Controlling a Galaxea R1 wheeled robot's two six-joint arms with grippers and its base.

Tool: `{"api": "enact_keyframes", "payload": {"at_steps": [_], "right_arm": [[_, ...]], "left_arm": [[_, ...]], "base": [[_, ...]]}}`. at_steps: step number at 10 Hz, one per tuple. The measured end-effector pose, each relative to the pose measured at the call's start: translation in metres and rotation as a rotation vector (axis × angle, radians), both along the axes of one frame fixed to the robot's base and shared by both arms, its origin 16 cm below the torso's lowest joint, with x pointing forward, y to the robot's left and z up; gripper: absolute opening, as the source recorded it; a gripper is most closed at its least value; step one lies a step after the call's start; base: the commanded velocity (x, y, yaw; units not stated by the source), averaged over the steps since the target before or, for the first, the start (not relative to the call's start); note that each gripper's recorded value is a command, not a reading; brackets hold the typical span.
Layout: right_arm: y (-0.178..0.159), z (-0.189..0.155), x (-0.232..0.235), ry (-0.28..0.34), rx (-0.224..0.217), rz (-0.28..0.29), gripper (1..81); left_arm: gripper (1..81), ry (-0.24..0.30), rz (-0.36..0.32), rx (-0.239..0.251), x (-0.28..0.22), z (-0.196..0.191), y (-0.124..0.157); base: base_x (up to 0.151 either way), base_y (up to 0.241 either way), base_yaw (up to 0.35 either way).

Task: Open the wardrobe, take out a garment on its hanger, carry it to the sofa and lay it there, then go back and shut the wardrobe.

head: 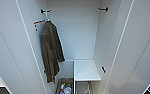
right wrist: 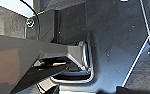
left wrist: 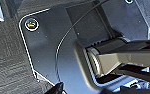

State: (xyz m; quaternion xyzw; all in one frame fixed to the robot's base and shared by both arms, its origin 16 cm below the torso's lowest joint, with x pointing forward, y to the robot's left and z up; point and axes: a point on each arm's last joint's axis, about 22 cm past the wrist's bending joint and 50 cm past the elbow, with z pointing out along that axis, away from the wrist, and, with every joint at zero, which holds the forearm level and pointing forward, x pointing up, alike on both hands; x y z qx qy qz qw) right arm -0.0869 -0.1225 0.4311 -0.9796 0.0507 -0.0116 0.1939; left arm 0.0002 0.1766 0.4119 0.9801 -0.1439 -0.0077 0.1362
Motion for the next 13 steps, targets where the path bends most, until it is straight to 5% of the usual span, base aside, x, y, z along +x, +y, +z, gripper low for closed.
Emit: {"api": "enact_keyframes", "payload": {"at_steps": [4, 7, 9, 11, 13], "right_arm": [[-0.002, 0.001, -0.001, 0.000, 0.008, 0.001, 81.1], [-0.007, 0.008, 0.002, -0.008, 0.058, -0.007, 81.1], [-0.024, 0.017, 0.016, -0.029, 0.095, -0.014, 81.1], [-0.060, 0.032, 0.035, -0.062, 0.118, -0.025, 81.1], [-0.135, 0.043, 0.042, -0.085, 0.067, -0.044, 81.1]], "left_arm": [[81.1, 0.002, -0.001, -0.003, -0.001, 0.000, -0.002], [81.1, 0.003, 0.000, -0.017, 0.001, 0.002, 0.019], [81.1, 0.001, 0.006, -0.066, 0.002, 0.010, 0.027], [81.1, -0.014, 0.039, -0.143, 0.010, 0.027, 0.031], [81.1, -0.051, 0.083, -0.167, 0.032, 0.049, 0.071]], "base": [[0.000, 0.000, 0.000], [0.000, 0.000, 0.000], [0.000, 0.000, 0.000], [0.000, 0.000, 0.000], [0.000, 0.000, 0.000]]}}
